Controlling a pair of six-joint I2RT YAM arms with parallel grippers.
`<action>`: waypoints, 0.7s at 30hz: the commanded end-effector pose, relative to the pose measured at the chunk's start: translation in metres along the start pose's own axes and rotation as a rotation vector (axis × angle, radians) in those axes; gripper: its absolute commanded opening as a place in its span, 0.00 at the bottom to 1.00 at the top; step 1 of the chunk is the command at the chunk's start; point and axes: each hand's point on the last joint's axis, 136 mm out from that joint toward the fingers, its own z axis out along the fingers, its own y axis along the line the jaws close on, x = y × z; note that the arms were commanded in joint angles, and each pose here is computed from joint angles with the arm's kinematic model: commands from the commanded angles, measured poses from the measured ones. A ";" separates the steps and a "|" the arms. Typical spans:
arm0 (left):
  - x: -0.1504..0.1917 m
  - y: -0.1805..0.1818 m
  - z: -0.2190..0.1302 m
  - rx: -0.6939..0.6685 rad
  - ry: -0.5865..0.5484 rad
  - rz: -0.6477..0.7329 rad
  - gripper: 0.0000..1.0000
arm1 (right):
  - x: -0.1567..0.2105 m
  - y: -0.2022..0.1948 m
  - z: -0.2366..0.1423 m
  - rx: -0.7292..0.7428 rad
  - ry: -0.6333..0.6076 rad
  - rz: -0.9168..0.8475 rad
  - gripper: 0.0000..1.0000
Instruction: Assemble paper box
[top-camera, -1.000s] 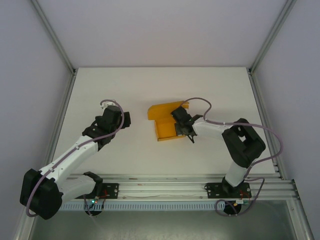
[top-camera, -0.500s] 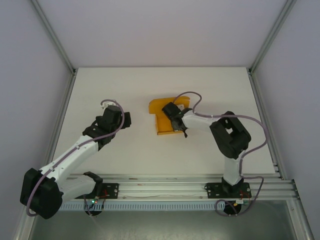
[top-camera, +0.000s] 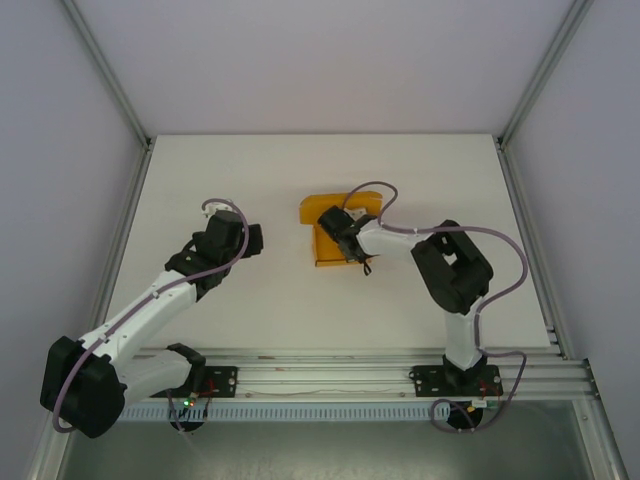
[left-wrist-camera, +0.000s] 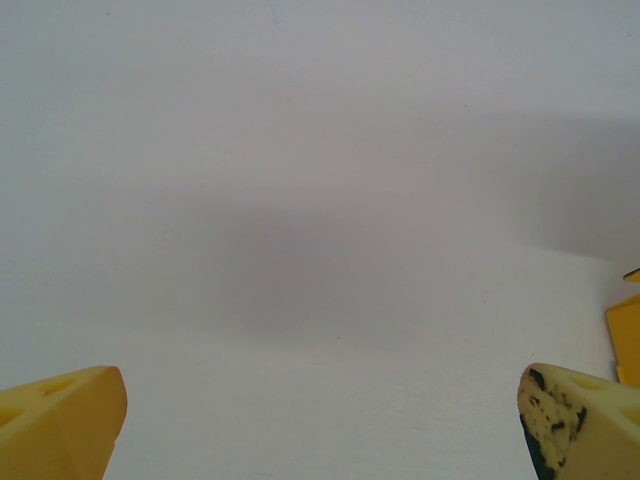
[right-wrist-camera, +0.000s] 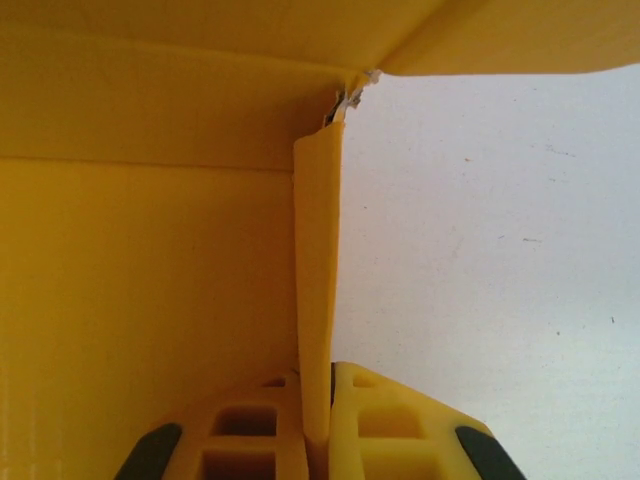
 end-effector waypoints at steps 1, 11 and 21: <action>-0.015 -0.015 -0.007 0.079 -0.028 0.007 1.00 | 0.030 0.000 0.001 -0.054 0.104 0.021 0.20; -0.024 -0.058 -0.004 0.266 -0.020 0.088 1.00 | -0.027 -0.006 -0.063 -0.228 -0.127 0.252 0.61; -0.025 -0.079 0.013 0.297 0.024 0.148 1.00 | -0.025 -0.032 -0.077 -0.311 -0.164 0.233 0.72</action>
